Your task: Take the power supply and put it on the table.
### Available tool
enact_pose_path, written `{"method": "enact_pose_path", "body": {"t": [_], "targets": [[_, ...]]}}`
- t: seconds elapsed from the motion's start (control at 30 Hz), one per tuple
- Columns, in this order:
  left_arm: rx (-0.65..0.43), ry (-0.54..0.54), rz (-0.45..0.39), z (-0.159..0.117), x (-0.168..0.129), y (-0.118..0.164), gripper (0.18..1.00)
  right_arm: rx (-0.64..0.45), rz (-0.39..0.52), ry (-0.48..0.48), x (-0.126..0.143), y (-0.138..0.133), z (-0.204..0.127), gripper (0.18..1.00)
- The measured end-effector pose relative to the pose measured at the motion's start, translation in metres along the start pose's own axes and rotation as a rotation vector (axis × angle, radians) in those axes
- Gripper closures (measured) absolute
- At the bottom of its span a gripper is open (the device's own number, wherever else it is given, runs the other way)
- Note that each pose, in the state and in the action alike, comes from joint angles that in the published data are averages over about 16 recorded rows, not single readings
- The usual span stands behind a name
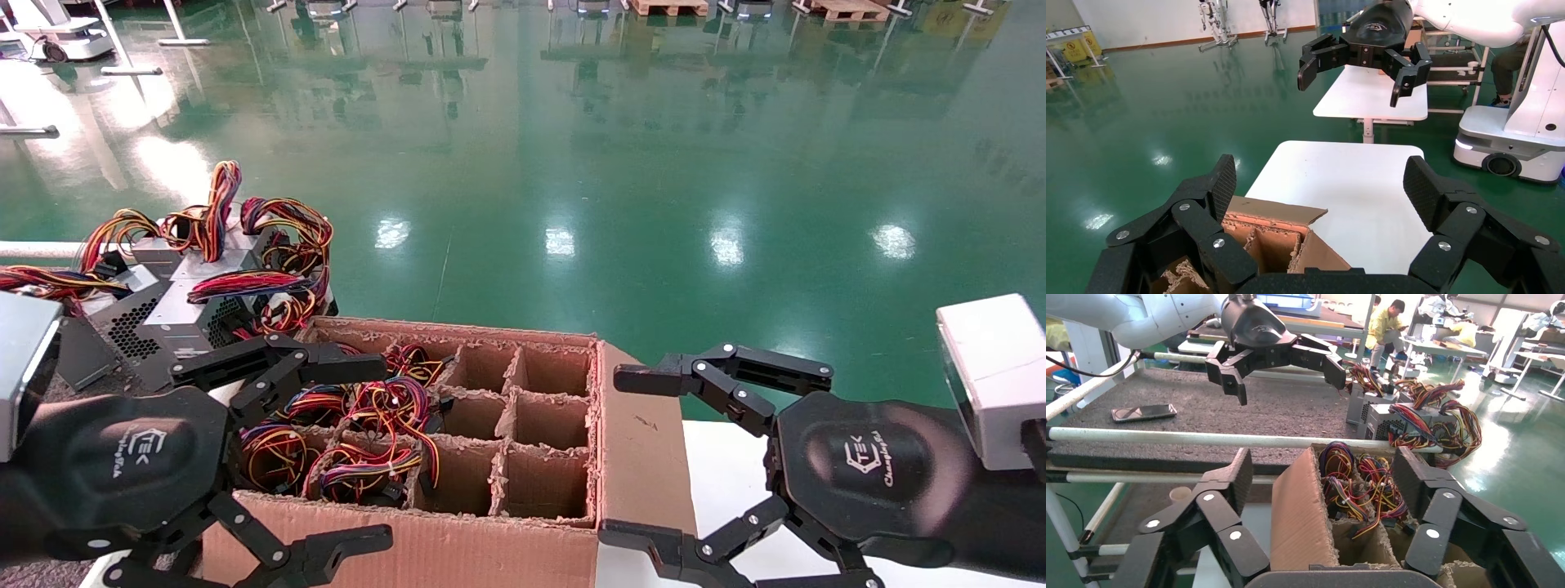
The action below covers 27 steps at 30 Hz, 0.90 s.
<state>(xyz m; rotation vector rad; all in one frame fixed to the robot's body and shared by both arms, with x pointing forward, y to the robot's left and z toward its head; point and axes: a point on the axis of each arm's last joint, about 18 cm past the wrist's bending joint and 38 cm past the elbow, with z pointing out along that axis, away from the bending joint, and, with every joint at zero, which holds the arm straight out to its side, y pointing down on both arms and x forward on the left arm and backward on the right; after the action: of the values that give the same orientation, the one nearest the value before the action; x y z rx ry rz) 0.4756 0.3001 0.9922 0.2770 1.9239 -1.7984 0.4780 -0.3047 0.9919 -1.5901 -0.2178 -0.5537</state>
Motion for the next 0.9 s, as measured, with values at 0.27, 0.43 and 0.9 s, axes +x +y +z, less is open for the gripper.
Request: {"method": "enact_pose_path", "body": {"t": [0.27, 0.43, 0.9], "targets": [[-0.01, -0.002, 0.008, -0.001, -0.001, 0.0, 0.184, 0.0, 0.0, 0.0, 0.0, 0.0, 0.0, 0.402], [-0.075, -0.003, 0.046, -0.003, -0.004, 0.001, 0.184, 0.0, 0.0, 0.0, 0.0, 0.0, 0.0, 0.509], [-0.398, 0.038, 0.235, 0.006, -0.04, 0.01, 0.184, 0.0, 0.0, 0.0, 0.0, 0.0, 0.0, 0.825]]}}
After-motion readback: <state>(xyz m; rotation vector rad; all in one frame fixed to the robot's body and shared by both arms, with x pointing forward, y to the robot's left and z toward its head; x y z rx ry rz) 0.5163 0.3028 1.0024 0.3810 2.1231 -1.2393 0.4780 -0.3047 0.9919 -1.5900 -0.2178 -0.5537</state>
